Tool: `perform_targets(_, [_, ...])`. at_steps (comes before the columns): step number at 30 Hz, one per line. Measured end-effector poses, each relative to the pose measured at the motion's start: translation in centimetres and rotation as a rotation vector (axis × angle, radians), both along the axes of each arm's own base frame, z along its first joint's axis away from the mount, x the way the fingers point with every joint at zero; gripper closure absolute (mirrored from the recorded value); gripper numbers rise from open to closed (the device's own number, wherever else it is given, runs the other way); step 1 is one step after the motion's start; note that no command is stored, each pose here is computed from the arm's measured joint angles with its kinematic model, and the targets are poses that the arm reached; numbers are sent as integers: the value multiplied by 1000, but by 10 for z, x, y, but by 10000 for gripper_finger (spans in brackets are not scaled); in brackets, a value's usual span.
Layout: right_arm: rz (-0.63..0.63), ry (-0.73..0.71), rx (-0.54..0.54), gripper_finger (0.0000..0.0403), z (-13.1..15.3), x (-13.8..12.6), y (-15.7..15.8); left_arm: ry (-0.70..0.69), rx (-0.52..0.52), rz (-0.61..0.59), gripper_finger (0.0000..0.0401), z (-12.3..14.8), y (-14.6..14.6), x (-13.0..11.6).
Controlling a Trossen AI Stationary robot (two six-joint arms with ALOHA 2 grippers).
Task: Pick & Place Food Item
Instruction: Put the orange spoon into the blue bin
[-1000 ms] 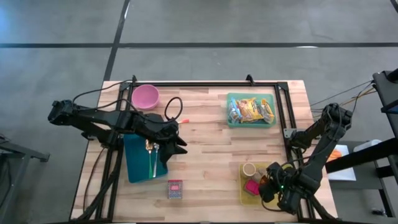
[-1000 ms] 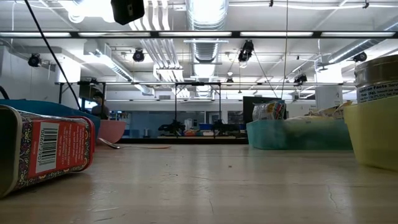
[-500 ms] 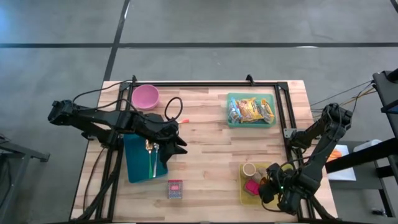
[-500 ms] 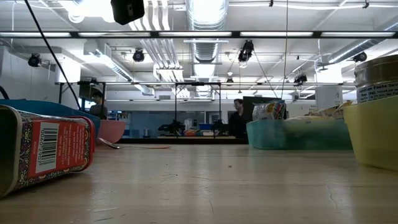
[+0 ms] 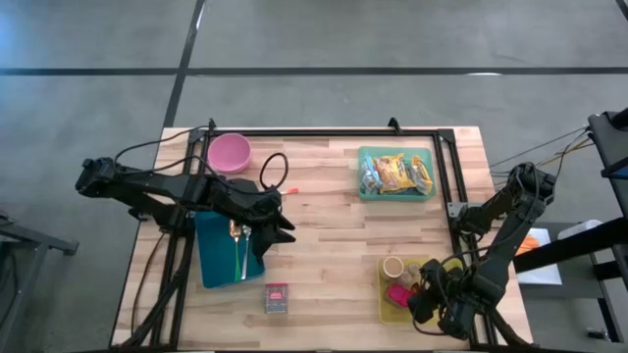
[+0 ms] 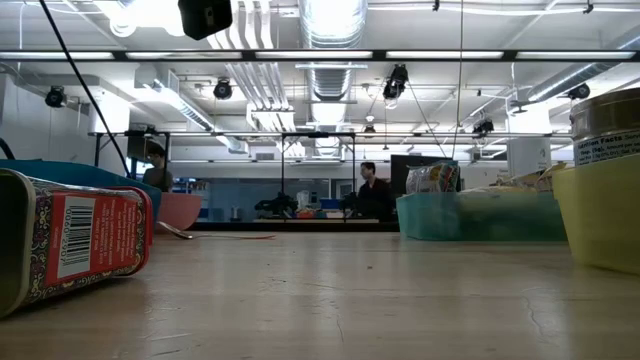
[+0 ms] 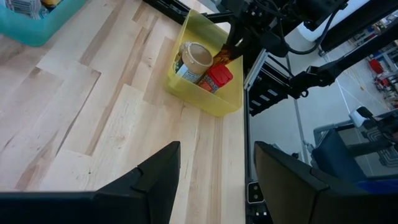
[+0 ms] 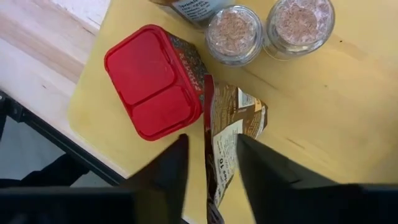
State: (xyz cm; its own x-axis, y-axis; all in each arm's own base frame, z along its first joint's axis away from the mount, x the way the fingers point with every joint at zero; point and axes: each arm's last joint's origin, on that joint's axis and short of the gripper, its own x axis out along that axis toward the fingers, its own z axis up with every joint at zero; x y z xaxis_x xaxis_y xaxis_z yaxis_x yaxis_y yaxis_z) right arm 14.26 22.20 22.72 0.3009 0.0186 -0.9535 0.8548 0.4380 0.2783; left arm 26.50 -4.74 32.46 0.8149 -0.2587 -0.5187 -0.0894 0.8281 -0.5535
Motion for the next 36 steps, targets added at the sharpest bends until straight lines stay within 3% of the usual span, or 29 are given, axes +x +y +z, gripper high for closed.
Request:
perform_targets(6, [-2, -14, 26, 197, 1, 1, 2, 0, 0, 0, 191, 0, 0, 0])
perform_targets(12, [11, 8, 73, 152, 11, 1, 5, 2, -2, 1, 191, 0, 0, 0])
perform_targets(21, [36, 56, -7, 147, 58, -2, 0, 13, -18, 27, 191, -1, 5, 0])
perform_targets(26, [66, 62, -41, 147, 85, -4, -5, 125, -26, 123, 191, -10, 27, -2])
perform_targets(31, [61, 76, -104, 147, 93, -8, -11, 275, 18, 227, 191, -25, 59, -6])
perform_targets(36, [71, 59, -142, 147, 88, -7, -13, 339, 114, 259, 192, -36, 86, -4])
